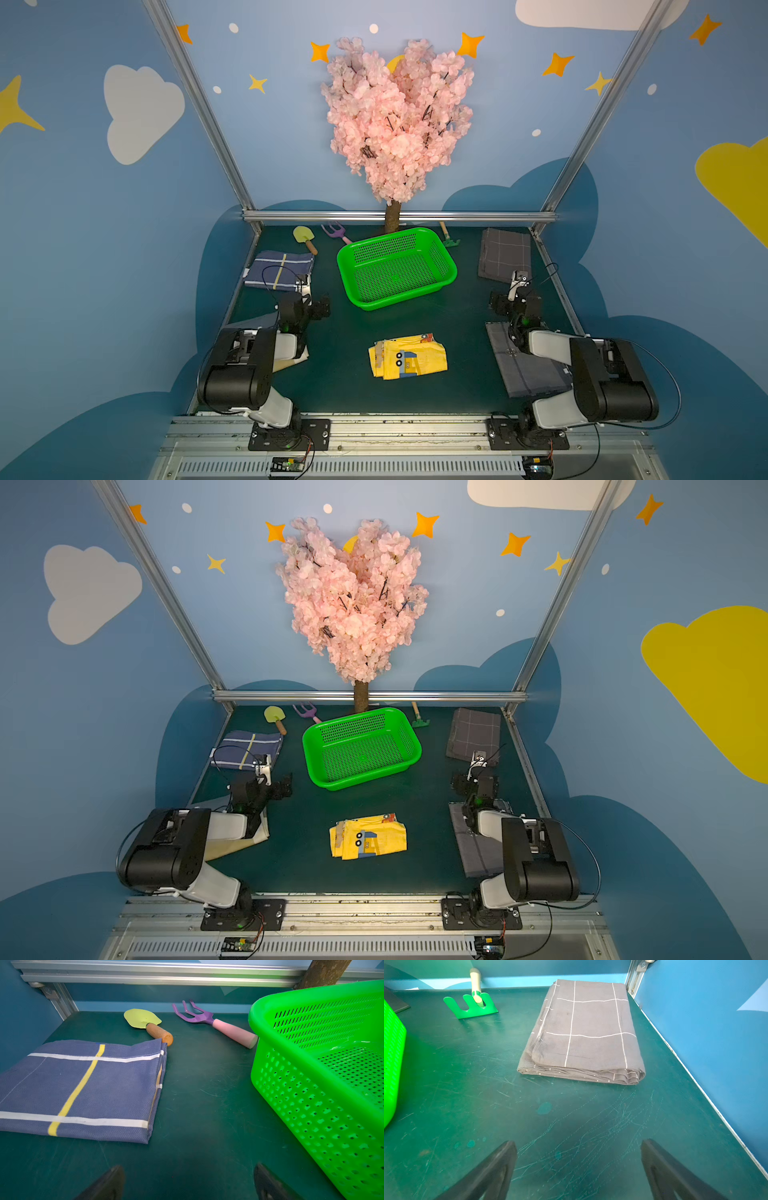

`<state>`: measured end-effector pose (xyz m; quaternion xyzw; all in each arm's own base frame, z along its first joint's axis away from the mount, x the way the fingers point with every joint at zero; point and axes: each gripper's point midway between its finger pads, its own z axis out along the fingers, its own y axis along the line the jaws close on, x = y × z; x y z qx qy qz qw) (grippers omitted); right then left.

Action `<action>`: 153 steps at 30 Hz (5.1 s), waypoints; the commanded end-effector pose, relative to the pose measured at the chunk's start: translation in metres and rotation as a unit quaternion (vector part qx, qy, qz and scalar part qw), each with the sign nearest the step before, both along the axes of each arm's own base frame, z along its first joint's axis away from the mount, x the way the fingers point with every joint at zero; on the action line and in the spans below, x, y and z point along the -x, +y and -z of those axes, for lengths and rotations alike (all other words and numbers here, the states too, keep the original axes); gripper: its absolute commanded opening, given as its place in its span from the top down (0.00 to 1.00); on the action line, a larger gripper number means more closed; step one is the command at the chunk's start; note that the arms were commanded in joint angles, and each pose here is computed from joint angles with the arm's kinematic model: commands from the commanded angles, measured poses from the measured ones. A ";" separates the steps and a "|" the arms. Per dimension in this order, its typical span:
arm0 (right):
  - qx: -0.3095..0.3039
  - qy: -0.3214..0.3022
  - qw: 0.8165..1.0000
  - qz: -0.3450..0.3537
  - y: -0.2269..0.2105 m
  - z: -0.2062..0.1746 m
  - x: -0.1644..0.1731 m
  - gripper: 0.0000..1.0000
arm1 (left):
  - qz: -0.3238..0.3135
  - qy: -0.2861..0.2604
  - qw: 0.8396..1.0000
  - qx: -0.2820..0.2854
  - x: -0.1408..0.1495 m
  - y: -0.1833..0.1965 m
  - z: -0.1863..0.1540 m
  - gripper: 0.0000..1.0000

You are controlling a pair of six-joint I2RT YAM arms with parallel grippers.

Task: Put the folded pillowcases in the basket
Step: Pick up the pillowcase at the center of the board, then place the pillowcase in the basket.

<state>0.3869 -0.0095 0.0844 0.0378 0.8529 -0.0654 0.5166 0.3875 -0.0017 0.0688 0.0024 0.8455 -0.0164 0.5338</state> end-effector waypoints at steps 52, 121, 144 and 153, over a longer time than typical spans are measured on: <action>-0.161 0.324 0.918 -0.163 0.131 -0.098 0.162 0.09 | 0.116 0.256 0.919 0.277 0.147 -0.147 -0.116 0.03; -0.276 0.532 0.758 -0.258 0.247 0.058 0.213 1.00 | 0.062 0.511 0.823 0.241 0.204 -0.221 0.050 0.97; -0.191 0.296 0.869 -0.347 0.266 -0.122 0.153 1.00 | 0.159 0.271 0.924 0.218 0.139 -0.236 -0.136 0.97; -0.201 0.247 0.892 -0.321 0.279 -0.145 0.073 1.00 | 0.139 0.225 0.933 0.245 0.059 -0.221 -0.172 0.97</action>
